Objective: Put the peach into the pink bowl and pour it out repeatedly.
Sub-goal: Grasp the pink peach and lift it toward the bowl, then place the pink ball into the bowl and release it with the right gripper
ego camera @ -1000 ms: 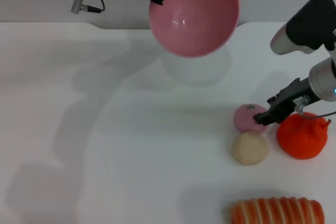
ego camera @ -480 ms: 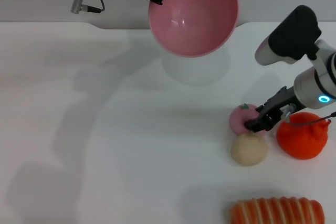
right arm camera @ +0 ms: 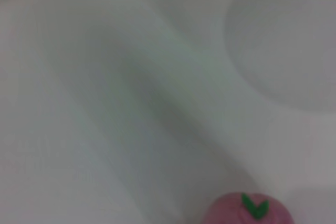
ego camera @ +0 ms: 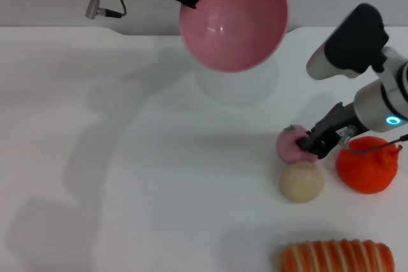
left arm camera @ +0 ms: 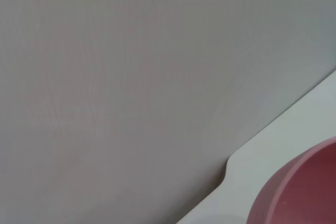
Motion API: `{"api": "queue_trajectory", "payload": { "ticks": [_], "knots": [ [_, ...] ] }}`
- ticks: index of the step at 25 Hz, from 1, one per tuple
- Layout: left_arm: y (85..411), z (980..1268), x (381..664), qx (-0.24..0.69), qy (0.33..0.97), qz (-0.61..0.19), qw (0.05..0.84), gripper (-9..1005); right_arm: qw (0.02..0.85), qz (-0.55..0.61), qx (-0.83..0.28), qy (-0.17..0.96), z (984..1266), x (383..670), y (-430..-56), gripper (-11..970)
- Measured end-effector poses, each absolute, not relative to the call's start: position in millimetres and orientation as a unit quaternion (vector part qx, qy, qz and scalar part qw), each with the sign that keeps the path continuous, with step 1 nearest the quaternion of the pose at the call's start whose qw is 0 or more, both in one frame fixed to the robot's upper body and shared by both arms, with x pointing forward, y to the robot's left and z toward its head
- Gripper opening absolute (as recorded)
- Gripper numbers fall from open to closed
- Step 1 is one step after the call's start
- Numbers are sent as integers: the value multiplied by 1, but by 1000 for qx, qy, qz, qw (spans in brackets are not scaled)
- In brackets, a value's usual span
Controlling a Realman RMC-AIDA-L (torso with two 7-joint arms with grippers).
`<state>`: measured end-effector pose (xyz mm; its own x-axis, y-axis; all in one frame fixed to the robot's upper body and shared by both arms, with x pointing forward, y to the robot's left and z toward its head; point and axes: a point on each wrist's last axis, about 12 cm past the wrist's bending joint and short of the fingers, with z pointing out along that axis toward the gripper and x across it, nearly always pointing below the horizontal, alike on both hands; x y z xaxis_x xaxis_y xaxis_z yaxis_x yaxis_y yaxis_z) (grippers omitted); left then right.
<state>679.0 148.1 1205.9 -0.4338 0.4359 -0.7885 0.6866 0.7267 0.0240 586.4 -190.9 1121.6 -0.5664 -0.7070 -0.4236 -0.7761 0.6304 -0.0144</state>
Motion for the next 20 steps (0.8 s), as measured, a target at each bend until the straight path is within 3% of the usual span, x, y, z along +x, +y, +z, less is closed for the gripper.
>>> {"api": "queue_trajectory", "payload": {
  "ticks": [2,15,20],
  "knots": [
    [149,1205,679,338,834,-150,410,42,216,95,-428,873,1138,578,-191,87],
    [150,1198,676,348,839,-137,395,42,392,96,-489,773,1282,531,-186,38],
    [139,1188,667,376,841,-137,365,42,456,80,-474,749,1305,538,-184,38]
  ]
}}
